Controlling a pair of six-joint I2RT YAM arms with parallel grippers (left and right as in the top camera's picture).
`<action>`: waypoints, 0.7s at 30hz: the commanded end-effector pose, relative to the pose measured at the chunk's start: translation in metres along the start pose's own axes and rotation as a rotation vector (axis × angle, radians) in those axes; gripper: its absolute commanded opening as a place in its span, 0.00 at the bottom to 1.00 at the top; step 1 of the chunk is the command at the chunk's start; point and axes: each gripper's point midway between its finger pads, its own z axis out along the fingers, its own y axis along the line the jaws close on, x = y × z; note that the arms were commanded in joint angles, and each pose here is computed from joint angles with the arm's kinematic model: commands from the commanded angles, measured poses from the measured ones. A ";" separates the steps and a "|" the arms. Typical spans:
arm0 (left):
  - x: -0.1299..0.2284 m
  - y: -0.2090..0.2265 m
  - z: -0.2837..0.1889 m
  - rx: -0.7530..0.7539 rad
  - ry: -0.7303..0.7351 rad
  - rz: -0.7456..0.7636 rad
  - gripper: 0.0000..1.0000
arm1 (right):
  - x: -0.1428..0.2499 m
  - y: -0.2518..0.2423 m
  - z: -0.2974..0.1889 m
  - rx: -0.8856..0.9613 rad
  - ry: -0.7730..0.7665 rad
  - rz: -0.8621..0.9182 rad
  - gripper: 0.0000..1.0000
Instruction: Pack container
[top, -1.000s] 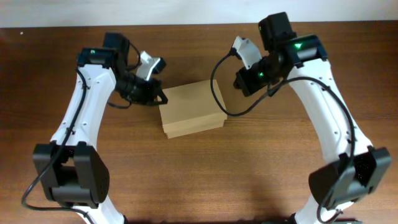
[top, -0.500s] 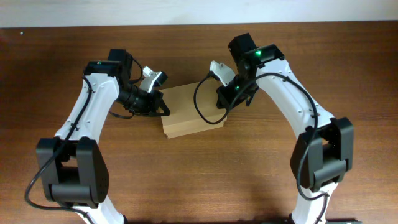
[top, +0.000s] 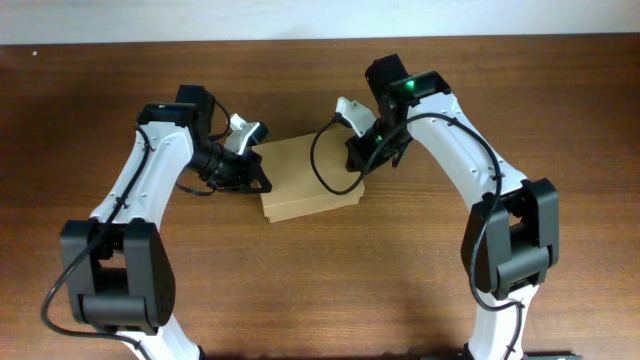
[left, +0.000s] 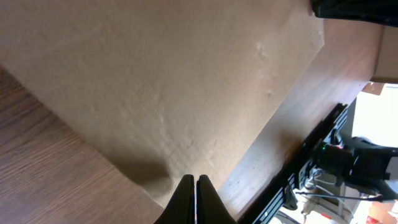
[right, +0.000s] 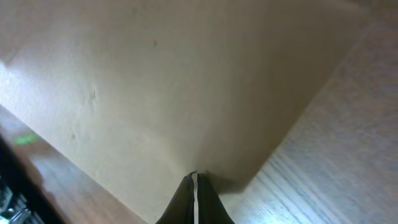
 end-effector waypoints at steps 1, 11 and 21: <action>-0.022 -0.014 -0.023 0.016 -0.085 0.028 0.03 | -0.018 -0.012 -0.031 0.069 -0.076 -0.013 0.04; -0.099 -0.074 -0.171 -0.069 -0.468 0.144 0.09 | -0.063 0.000 -0.215 0.275 -0.472 -0.062 0.04; -0.089 -0.128 -0.317 -0.391 -0.817 0.259 0.14 | -0.046 0.063 -0.388 0.536 -0.868 -0.103 0.04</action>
